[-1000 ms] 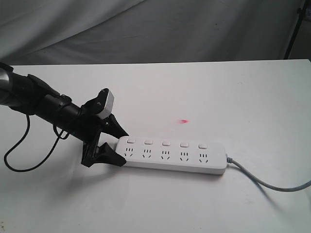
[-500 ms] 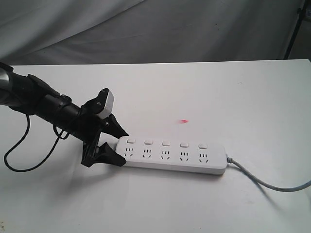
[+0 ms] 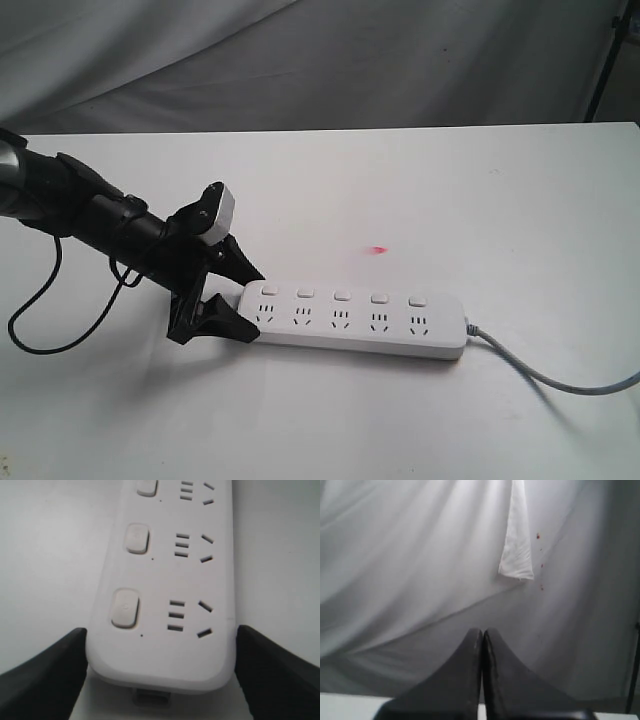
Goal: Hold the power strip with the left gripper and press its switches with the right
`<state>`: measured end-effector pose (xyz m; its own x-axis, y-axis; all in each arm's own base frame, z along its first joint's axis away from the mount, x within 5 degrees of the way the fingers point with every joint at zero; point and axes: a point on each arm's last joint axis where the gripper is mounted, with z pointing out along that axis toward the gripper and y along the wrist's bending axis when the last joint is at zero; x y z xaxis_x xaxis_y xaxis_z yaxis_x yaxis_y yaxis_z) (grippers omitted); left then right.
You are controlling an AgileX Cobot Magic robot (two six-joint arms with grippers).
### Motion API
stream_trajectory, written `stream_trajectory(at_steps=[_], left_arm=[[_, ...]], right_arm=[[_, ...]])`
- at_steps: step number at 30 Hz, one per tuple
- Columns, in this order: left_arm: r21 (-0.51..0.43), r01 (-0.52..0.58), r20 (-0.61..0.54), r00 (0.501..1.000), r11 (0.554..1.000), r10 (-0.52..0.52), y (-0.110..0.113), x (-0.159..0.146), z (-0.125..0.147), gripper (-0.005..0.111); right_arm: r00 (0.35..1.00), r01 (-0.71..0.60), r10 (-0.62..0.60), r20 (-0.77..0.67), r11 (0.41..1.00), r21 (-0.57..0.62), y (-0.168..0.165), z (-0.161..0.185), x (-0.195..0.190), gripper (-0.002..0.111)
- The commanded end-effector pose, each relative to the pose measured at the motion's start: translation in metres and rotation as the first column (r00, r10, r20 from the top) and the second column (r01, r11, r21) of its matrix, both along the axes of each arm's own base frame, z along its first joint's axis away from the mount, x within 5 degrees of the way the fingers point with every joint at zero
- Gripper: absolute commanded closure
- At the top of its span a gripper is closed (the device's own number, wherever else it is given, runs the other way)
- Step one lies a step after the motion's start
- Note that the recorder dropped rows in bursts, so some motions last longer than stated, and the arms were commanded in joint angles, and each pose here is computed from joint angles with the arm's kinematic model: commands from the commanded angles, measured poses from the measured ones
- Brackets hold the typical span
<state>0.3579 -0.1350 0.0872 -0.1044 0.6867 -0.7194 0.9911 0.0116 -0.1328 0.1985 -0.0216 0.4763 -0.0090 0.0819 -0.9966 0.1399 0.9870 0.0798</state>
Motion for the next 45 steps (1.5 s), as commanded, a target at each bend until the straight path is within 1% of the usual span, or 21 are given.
stream_trajectory(at_steps=[1, 4, 6, 7, 9, 12, 14, 17, 19, 21, 23, 25, 26, 28, 31, 36, 38, 40, 42, 43, 45], left_arm=[[0.015, -0.015, 0.030, 0.999, 1.000, 0.015, -0.001, 0.004, 0.001, 0.104], [0.015, -0.015, 0.030, 0.999, 1.000, 0.015, -0.001, 0.004, 0.001, 0.104], [0.015, -0.015, 0.030, 0.999, 1.000, 0.015, -0.001, 0.004, 0.001, 0.104], [0.015, -0.015, 0.030, 0.999, 1.000, 0.015, -0.001, 0.004, 0.001, 0.104], [0.015, -0.015, 0.030, 0.999, 1.000, 0.015, -0.001, 0.004, 0.001, 0.104], [0.015, -0.015, 0.030, 0.999, 1.000, 0.015, -0.001, 0.004, 0.001, 0.104], [0.015, -0.015, 0.030, 0.999, 1.000, 0.015, -0.001, 0.004, 0.001, 0.104], [0.015, -0.015, 0.030, 0.999, 1.000, 0.015, -0.001, 0.004, 0.001, 0.104], [0.015, -0.015, 0.030, 0.999, 1.000, 0.015, -0.001, 0.004, 0.001, 0.104], [0.015, -0.015, 0.030, 0.999, 1.000, 0.015, -0.001, 0.004, 0.001, 0.104], [0.015, -0.015, 0.030, 0.999, 1.000, 0.015, -0.001, 0.004, 0.001, 0.104], [0.015, -0.015, 0.030, 0.999, 1.000, 0.015, -0.001, 0.004, 0.001, 0.104], [0.015, -0.015, 0.030, 0.999, 1.000, 0.015, -0.001, 0.004, 0.001, 0.104], [0.015, -0.015, 0.030, 0.999, 1.000, 0.015, -0.001, 0.004, 0.001, 0.104], [0.015, -0.015, 0.030, 0.999, 1.000, 0.015, -0.001, 0.004, 0.001, 0.104], [0.015, -0.015, 0.030, 0.999, 1.000, 0.015, -0.001, 0.004, 0.001, 0.104], [0.015, -0.015, 0.030, 0.999, 1.000, 0.015, -0.001, 0.004, 0.001, 0.104], [0.015, -0.015, 0.030, 0.999, 1.000, 0.015, -0.001, 0.004, 0.001, 0.104], [0.015, -0.015, 0.030, 0.999, 1.000, 0.015, -0.001, 0.004, 0.001, 0.104], [0.015, -0.015, 0.030, 0.999, 1.000, 0.015, -0.001, 0.004, 0.001, 0.104], [0.015, -0.015, 0.030, 0.999, 1.000, 0.015, -0.001, 0.004, 0.001, 0.104]], right_arm=[[0.964, -0.204, 0.187, -0.190, 0.976, -0.076, 0.014, 0.004, 0.029, 0.108], [0.905, -0.352, 0.311, -0.290, 0.931, -0.099, 0.023, 0.005, 0.050, 0.108], [0.888, -0.393, 0.332, -0.318, 0.907, -0.149, 0.024, 0.008, 0.062, 0.108], [0.889, -0.398, 0.331, -0.318, 0.901, -0.176, 0.023, 0.010, 0.066, 0.108], [0.912, -0.373, 0.298, -0.283, 0.888, -0.268, 0.020, 0.015, 0.075, 0.108], [0.951, -0.297, 0.249, -0.184, 0.903, -0.311, 0.015, 0.024, 0.081, 0.108], [0.963, -0.264, 0.233, -0.133, 0.913, -0.312, 0.014, 0.028, 0.081, 0.108], [0.968, -0.251, 0.241, -0.071, 0.932, -0.261, 0.014, 0.033, 0.082, 0.108], [0.966, -0.260, 0.248, -0.077, 0.932, -0.254, 0.015, 0.032, 0.082, 0.108], [0.958, -0.283, 0.261, -0.118, 0.923, -0.262, 0.016, 0.028, 0.084, 0.108], [0.941, -0.326, 0.277, -0.192, 0.893, -0.310, 0.017, 0.018, 0.089, 0.108], [0.906, -0.399, 0.304, -0.294, 0.842, -0.362, 0.019, 0.005, 0.095, 0.108], [0.877, -0.452, 0.322, -0.356, 0.802, -0.390, 0.020, -0.003, 0.099, 0.108], [0.831, -0.523, 0.356, -0.427, 0.760, -0.386, 0.023, -0.017, 0.109, 0.108], [0.739, -0.643, 0.435, -0.515, 0.683, -0.345, 0.029, -0.041, 0.126, 0.108], [0.545, -0.813, 0.564, -0.621, 0.536, -0.226, 0.038, -0.087, 0.153, 0.108], [0.459, -0.873, 0.599, -0.656, 0.441, -0.209, 0.041, -0.105, 0.162, 0.108], [0.401, -0.908, 0.634, -0.661, 0.373, -0.193, 0.044, -0.119, 0.170, 0.108], [0.359, -0.927, 0.681, -0.638, 0.342, -0.157, 0.047, -0.141, 0.186, 0.108], [0.353, -0.929, 0.694, -0.627, 0.341, -0.145, 0.048, -0.149, 0.192, 0.108], [0.321, -0.940, 0.728, -0.606, 0.320, -0.114, 0.049, -0.174, 0.208, 0.108]])
